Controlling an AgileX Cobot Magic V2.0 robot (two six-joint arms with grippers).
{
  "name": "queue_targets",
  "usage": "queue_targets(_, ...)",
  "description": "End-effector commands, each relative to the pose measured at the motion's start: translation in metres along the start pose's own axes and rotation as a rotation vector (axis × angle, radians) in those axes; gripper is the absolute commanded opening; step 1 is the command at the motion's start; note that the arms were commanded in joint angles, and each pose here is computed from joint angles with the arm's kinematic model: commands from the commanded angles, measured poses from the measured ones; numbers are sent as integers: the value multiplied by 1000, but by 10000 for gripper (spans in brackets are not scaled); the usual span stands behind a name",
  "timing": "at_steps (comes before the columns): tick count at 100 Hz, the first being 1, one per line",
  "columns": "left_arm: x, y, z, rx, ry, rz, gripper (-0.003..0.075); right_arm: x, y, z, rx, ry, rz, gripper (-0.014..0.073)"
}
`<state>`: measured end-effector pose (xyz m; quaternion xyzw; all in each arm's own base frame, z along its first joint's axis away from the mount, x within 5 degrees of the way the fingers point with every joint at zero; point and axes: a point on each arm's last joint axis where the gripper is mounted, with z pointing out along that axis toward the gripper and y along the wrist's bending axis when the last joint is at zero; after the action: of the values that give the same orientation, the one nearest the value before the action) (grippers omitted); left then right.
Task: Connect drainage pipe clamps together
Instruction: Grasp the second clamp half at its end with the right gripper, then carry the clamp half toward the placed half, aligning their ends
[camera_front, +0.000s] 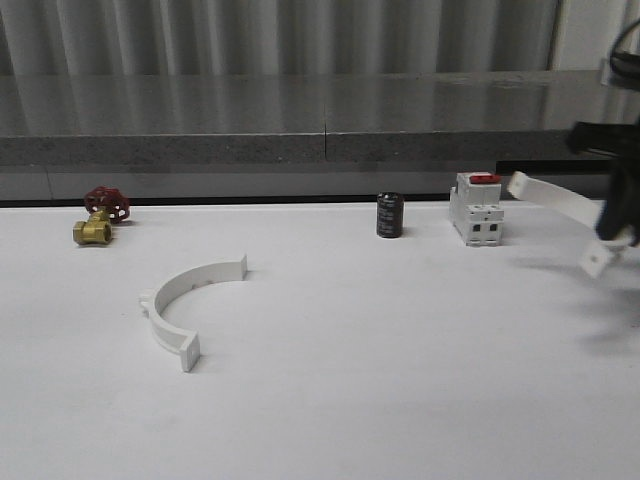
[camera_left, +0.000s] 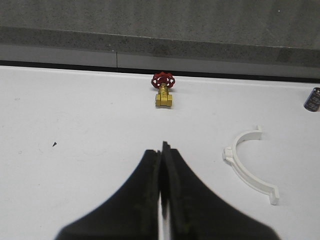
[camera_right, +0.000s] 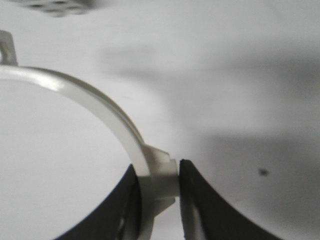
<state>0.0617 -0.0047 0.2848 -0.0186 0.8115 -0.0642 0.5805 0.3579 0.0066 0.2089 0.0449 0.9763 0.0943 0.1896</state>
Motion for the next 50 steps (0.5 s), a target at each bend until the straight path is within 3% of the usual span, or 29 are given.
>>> queue_targets(1, -14, -2, -3, 14, -92, -3, -20, -6, 48, -26, -77, -112, 4, -55)
queue_targets(26, -14, -2, -3, 14, -92, -3, -20, 25, 143, -6, -98, -116, 54, -55)
queue_targets(50, -14, -2, -3, 14, -92, -3, -20, 35, 185, 8, 145, -108, 35, -55)
